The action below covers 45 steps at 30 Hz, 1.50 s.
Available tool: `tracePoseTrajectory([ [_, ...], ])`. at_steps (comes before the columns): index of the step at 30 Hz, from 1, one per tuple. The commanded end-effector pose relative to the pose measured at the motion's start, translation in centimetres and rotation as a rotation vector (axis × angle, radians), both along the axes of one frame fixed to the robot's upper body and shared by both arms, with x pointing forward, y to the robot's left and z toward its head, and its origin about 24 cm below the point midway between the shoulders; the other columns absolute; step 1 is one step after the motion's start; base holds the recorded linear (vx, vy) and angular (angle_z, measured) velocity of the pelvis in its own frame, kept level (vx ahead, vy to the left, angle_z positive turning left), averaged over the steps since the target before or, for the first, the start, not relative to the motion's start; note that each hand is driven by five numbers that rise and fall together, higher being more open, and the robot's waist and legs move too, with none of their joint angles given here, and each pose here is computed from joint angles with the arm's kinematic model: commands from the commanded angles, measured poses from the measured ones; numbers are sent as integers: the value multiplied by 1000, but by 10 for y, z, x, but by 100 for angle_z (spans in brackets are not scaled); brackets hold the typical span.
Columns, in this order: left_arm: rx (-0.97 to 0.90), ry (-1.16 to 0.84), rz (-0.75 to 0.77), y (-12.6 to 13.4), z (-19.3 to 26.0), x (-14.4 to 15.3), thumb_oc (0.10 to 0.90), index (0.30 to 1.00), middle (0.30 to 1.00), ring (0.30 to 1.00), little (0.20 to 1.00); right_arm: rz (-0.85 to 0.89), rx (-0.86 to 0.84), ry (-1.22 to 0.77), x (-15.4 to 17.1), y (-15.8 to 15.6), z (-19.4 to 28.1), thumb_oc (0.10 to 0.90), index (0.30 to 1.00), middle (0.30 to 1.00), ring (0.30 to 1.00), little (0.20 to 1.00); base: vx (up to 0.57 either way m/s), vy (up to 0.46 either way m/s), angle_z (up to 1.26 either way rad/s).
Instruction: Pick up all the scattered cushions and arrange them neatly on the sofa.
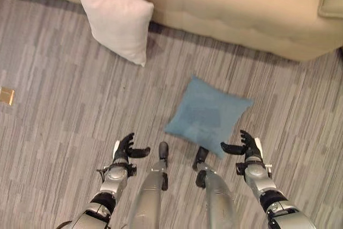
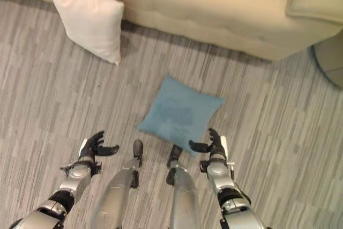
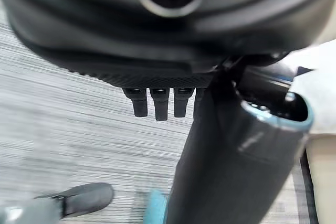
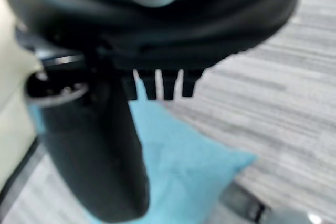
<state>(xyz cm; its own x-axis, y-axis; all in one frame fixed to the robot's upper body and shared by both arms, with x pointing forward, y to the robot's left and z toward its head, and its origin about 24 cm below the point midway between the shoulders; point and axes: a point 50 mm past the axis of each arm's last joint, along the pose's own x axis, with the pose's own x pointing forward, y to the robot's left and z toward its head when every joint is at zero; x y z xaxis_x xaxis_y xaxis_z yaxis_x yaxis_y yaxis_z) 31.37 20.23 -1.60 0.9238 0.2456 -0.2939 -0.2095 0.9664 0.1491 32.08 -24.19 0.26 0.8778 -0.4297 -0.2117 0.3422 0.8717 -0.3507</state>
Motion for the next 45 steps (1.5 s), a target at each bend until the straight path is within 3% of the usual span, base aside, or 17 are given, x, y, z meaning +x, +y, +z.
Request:
tracePoseTrajectory([
  [1,14,-101,62,3,15,6,800,900,900,900,900,-129,-103,-96,-7,-32,18,800,900,900,900,900,-126,43,-18],
  [9,72,-375,40,-7,97,50,800,900,900,900,900,-175,-108,-435,37,-38,115,800,900,900,900,900,-39,41,-17],
  [14,103,-456,47,-11,128,64,800,900,900,900,900,-178,-139,-567,49,-33,156,800,900,900,900,900,36,-14,-8],
  [22,216,-621,22,-17,198,84,800,900,900,900,900,-74,-19,-779,66,-1,224,800,900,900,900,900,33,-15,-8],
  [29,204,-802,7,-35,270,91,800,900,900,900,900,177,59,-852,79,74,260,800,900,900,900,900,11,-53,-5],
  [32,181,-832,-12,-45,279,91,800,900,900,900,900,252,74,-852,80,99,262,800,900,900,900,900,1,-18,1],
  [34,131,-874,-72,-69,289,89,800,900,900,900,900,379,87,-848,77,138,262,800,900,900,900,900,9,-15,1],
  [39,1,-911,-147,-104,296,83,800,900,900,900,900,477,136,-859,70,175,263,800,900,900,900,900,0,0,0],
  [40,-144,-934,-191,-122,300,78,800,900,900,900,900,515,159,-871,67,188,267,555,533,533,533,533,0,0,0],
  [41,-145,-934,-192,-122,300,78,800,900,900,900,900,515,158,-871,67,188,267,529,493,493,493,493,-13,-31,-4],
  [42,-185,-944,-214,-129,304,75,800,900,900,900,900,527,166,-879,66,190,269,400,300,300,300,300,-10,-43,-2],
  [43,-243,-964,-248,-140,310,70,800,900,900,900,900,526,209,-901,64,191,273,400,300,300,300,300,-10,-43,0],
  [45,-256,-975,-247,-139,314,70,456,385,385,385,385,515,235,-911,64,189,276,400,300,300,300,300,-16,-21,3],
])
